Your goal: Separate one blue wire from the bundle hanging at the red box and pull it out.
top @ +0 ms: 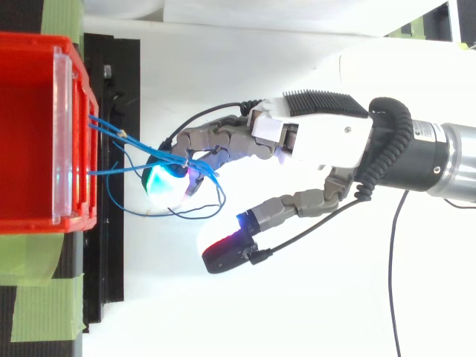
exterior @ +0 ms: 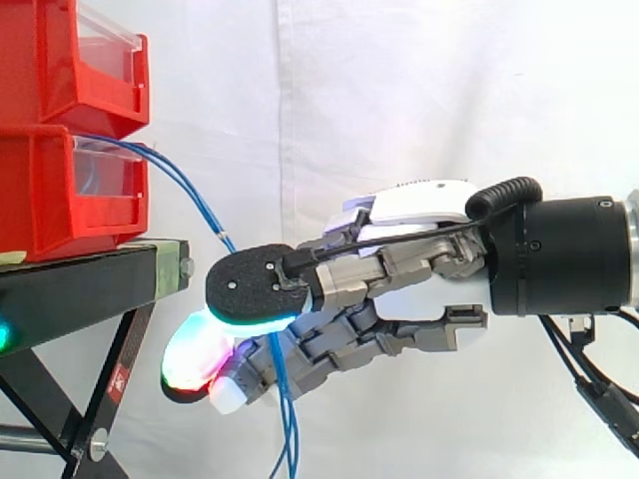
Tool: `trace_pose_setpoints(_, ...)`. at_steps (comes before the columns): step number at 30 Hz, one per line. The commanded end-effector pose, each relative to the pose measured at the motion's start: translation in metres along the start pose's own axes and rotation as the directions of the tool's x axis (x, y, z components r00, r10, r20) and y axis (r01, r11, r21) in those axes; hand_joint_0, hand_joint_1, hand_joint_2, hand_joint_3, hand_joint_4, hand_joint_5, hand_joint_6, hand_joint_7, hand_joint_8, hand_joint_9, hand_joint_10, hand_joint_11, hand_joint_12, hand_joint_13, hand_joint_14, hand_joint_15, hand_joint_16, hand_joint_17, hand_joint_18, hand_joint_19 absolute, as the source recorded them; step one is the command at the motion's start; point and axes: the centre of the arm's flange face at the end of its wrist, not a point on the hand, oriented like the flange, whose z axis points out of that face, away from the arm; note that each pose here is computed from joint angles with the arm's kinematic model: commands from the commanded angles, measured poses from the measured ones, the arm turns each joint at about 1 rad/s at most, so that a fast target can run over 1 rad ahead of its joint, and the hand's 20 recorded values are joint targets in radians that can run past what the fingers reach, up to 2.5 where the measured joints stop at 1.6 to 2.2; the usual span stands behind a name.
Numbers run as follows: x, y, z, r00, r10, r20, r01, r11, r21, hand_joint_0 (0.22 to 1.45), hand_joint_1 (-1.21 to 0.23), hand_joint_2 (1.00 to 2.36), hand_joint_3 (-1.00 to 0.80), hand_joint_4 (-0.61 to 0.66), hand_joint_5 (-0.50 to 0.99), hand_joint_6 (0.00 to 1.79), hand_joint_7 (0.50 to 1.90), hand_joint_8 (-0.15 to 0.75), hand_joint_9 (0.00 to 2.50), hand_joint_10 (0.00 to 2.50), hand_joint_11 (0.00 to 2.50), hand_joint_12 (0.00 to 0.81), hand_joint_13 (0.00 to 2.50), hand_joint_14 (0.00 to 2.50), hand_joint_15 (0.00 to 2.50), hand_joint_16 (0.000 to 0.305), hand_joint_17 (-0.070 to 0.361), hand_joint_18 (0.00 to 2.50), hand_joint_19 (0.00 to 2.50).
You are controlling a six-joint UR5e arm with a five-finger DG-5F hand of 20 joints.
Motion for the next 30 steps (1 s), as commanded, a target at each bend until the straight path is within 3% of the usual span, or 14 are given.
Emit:
trace_pose_setpoints(1, -0.005, -0.002, 0.000, 1.0000, 0.002, 0.008, -0.002, 1.0000, 0.003, 0.55, -0.64, 1.01, -0.41, 0.26, -0.14, 0.50, 1.32, 0.309, 0.52, 0.01, 0.48, 0.394, 0.36, 0.01, 0.33, 0.058, 0.130, 0.21, 0.44)
trace_pose_setpoints(13, -0.031, 0.008, 0.001, 0.9988, 0.012, 0.048, -0.011, 0.9998, -0.017, 0.57, -0.65, 1.01, -0.40, 0.25, -0.16, 0.63, 1.20, 0.309, 0.53, 0.01, 0.49, 0.389, 0.37, 0.01, 0.33, 0.057, 0.128, 0.23, 0.43)
trace_pose_setpoints(20, -0.040, 0.016, 0.008, 0.9976, 0.020, 0.067, -0.017, 0.9993, -0.033, 0.59, -0.68, 1.01, -0.38, 0.23, -0.17, 0.71, 1.10, 0.306, 0.55, 0.01, 0.50, 0.388, 0.38, 0.01, 0.33, 0.057, 0.127, 0.25, 0.44)
trace_pose_setpoints(30, -0.043, 0.014, 0.008, 0.9973, 0.018, 0.072, -0.016, 0.9995, -0.029, 0.60, -0.69, 1.01, -0.37, 0.22, -0.19, 0.80, 1.08, 0.308, 0.56, 0.01, 0.51, 0.388, 0.40, 0.01, 0.33, 0.056, 0.126, 0.27, 0.44)
